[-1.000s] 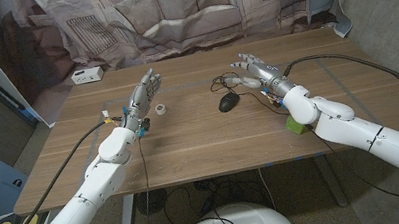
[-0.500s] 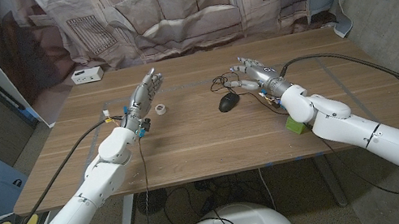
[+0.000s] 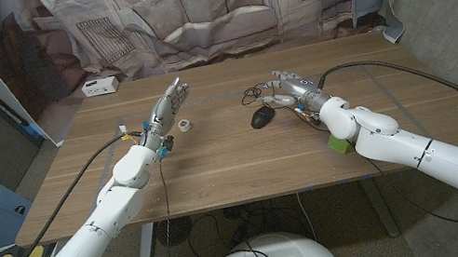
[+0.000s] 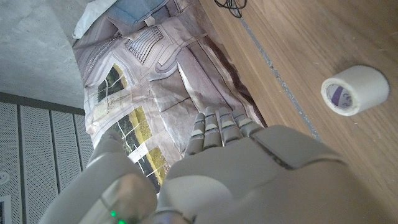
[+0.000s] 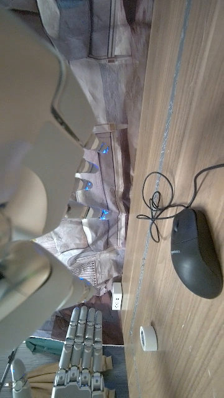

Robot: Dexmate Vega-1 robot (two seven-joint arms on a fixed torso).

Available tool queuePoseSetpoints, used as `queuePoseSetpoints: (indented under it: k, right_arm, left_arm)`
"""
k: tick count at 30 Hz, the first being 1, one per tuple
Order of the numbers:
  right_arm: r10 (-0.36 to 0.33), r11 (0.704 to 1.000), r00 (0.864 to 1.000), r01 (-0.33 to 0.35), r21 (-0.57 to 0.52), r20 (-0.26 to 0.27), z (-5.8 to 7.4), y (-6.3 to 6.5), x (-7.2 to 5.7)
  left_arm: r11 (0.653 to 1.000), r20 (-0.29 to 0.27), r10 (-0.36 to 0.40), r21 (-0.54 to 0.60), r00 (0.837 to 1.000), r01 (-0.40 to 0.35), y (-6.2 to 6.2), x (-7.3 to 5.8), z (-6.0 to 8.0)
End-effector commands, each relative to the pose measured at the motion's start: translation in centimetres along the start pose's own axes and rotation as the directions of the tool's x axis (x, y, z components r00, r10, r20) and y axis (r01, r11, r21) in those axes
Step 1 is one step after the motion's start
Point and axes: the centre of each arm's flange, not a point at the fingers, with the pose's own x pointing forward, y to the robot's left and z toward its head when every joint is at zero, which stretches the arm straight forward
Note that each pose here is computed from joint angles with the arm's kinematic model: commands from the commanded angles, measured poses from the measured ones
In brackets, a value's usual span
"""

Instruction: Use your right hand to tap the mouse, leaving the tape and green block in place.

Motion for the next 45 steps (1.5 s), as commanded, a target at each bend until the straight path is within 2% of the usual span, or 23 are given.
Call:
queuePoseSetpoints:
  k: [1, 13, 23, 29, 45]
  right_arm:
    - [0.053, 0.998, 0.998, -0.054, -0.038, -0.022, 0.3, 0.5, 0.4]
    - [0.048, 0.996, 0.998, -0.051, -0.078, -0.041, 0.3, 0.8, 0.8]
    - [0.079, 0.992, 0.996, -0.083, -0.098, -0.048, 0.6, 1.1, 1.1]
    - [0.093, 0.984, 0.993, -0.102, -0.148, -0.066, 0.6, 1.3, 1.3]
    - [0.134, 0.985, 0.99, -0.139, -0.105, -0.052, 0.8, 1.8, 2.1]
  left_arm:
    - [1.0, 0.002, -0.005, 0.011, 1.0, 0.005, -0.2, -0.5, 0.1]
    - [1.0, 0.017, 0.003, 0.008, 1.0, -0.004, -0.2, -1.1, 0.1]
    - [1.0, 0.019, 0.001, 0.006, 1.0, -0.001, -0.3, -1.2, 0.1]
    - [1.0, 0.014, 0.004, 0.002, 1.0, -0.004, -0.5, -1.3, 0.0]
    - [0.999, 0.013, 0.031, -0.015, 0.999, -0.031, -0.6, -1.8, -0.1]
